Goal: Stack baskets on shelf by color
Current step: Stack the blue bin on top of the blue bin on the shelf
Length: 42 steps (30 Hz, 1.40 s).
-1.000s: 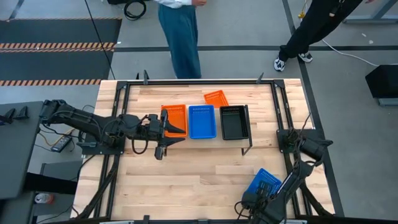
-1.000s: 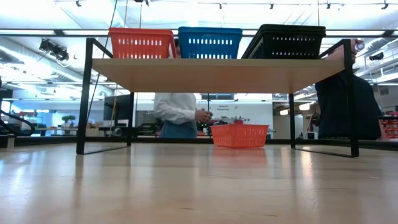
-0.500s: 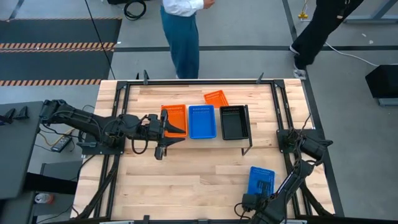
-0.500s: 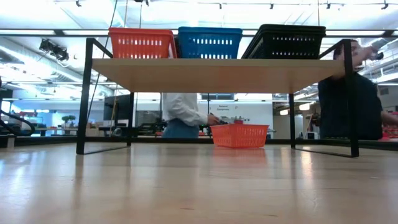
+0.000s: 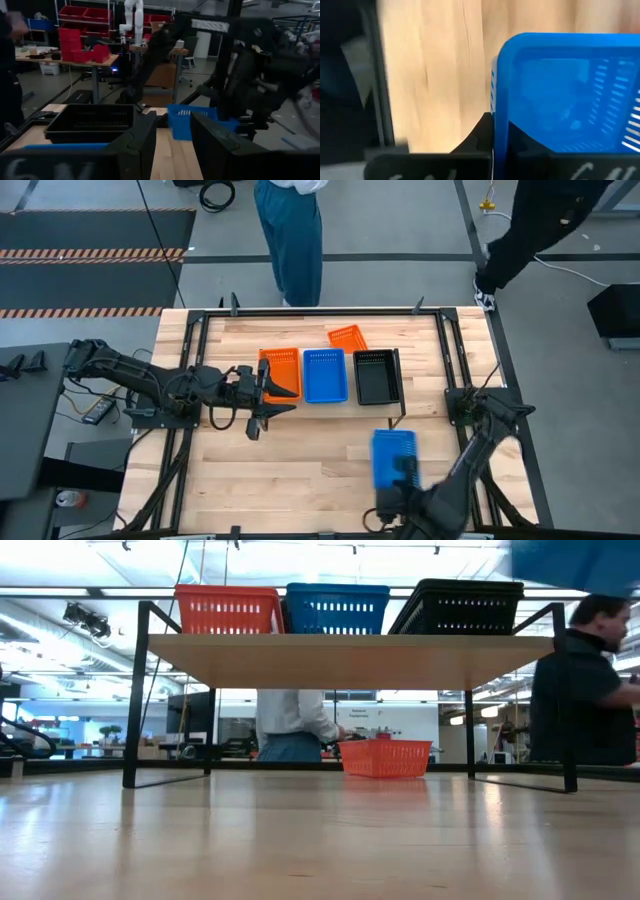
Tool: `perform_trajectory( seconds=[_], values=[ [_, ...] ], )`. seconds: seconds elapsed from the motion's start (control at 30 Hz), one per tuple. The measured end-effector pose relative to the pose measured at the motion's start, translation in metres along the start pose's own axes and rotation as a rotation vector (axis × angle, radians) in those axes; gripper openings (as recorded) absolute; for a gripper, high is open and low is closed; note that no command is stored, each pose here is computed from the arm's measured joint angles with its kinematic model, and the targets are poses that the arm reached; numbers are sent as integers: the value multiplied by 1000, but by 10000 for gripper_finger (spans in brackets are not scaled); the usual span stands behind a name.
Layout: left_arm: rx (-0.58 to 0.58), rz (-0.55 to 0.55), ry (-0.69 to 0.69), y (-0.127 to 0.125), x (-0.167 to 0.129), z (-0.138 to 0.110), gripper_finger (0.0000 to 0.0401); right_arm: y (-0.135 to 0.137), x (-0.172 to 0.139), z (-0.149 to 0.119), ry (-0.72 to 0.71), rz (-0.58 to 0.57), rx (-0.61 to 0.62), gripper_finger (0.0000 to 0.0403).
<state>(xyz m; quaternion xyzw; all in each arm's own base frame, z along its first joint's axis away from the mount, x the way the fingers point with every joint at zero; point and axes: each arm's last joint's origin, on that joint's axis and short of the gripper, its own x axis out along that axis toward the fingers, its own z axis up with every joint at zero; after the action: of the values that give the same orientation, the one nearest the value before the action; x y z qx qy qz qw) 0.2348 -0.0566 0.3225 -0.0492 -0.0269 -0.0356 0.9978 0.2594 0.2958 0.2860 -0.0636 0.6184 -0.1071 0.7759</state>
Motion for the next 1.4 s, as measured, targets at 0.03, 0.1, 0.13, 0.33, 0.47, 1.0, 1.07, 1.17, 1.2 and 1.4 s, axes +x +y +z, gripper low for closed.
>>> perform_trajectory(
  seconds=[0.03, 0.1, 0.13, 0.33, 0.47, 1.0, 1.07, 1.17, 1.2, 1.4],
  values=[
    [0, -5, -2, -1, 0, 0, 126, -6, -7, 9, -46, 16, -26, 5],
    [-1, -13, -3, -3, -1, 0, 126, -19, -19, 25, -124, 11, -79, 5],
    [-1, -16, -5, -4, -1, 0, 126, -27, -25, 32, -161, 1, -88, 5],
    [-2, -18, -12, -4, -1, 1, 126, -73, -34, 76, -255, -70, -159, 6],
    [-51, -27, -68, -4, -5, 9, 126, -106, -25, 100, -228, -111, -204, 7],
    [182, -130, -94, -17, -49, 32, 126, -220, 13, 155, -148, -47, -183, 8],
    [180, -119, -102, -16, -49, 33, 126, -229, 16, 160, -167, -14, -172, 8],
    [177, -111, -105, -15, -49, 33, 126, -241, 19, 164, -174, 29, -138, 8],
    [177, -111, -105, -15, -49, 33, 126, -245, 21, 164, -168, 42, -119, 8],
    [169, -111, -110, -15, -49, 34, 126, -259, 24, 167, -161, 76, -36, 23]
  ],
)
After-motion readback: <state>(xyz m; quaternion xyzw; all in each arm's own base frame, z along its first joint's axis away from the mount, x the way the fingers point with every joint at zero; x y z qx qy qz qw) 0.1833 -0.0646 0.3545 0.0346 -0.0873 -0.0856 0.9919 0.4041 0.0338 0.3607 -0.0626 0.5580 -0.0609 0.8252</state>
